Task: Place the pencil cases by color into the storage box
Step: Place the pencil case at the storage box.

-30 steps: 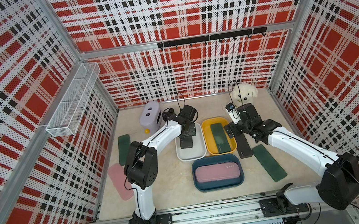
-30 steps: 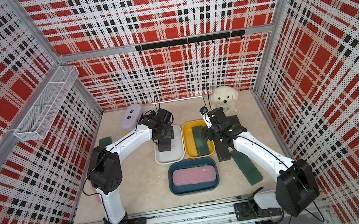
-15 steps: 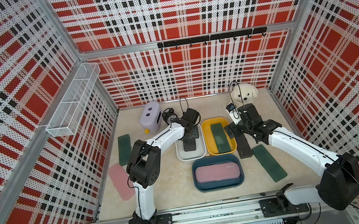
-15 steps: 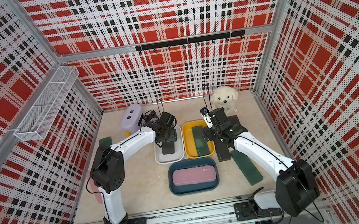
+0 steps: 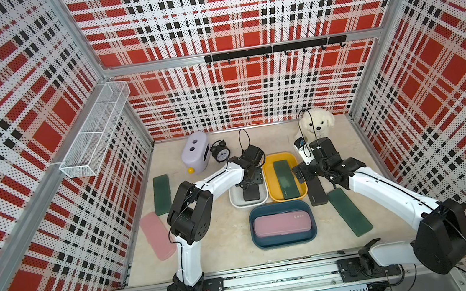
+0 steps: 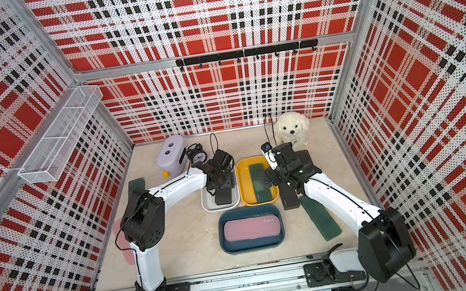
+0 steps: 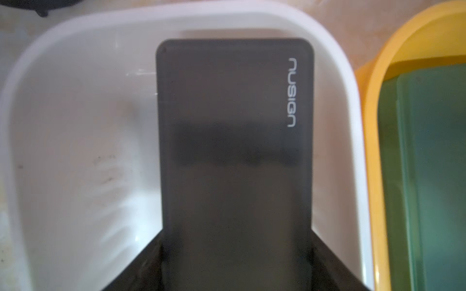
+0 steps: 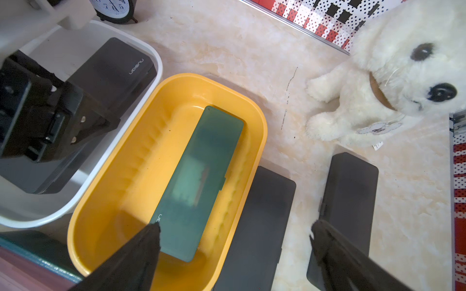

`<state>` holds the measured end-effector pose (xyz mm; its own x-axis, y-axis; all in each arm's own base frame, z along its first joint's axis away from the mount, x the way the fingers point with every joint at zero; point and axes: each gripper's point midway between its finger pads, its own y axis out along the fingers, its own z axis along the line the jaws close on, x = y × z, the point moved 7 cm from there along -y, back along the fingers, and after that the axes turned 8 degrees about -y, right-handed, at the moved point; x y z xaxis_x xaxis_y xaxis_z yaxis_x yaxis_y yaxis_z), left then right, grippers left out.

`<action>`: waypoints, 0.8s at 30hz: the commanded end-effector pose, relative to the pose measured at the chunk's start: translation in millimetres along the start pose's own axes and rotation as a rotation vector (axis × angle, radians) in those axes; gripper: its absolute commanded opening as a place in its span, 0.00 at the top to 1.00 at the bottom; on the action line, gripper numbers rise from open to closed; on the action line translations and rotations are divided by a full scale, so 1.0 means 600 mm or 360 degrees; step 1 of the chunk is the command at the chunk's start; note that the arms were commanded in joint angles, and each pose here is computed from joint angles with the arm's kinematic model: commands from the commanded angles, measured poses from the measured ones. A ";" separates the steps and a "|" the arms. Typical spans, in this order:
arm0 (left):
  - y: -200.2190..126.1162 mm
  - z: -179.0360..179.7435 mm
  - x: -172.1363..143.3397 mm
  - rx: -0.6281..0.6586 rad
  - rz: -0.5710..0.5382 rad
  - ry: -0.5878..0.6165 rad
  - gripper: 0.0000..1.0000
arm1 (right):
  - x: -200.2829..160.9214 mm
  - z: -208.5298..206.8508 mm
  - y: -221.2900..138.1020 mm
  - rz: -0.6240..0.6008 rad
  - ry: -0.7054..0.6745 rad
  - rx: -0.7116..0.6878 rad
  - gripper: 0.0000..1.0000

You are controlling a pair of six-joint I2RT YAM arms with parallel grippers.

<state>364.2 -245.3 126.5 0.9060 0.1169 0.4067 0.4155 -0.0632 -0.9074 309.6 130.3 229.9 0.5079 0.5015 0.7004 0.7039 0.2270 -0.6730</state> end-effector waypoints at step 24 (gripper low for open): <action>0.028 -0.006 -0.013 0.0001 0.0042 -0.0040 0.50 | 0.003 0.000 -0.008 -0.0065 0.0011 0.0024 0.00</action>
<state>362.6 -246.8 114.8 0.9158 0.1313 0.3795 0.3892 -0.0574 -0.9194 308.1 131.6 232.1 0.4972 0.4967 0.7114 0.7043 0.2478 -0.6652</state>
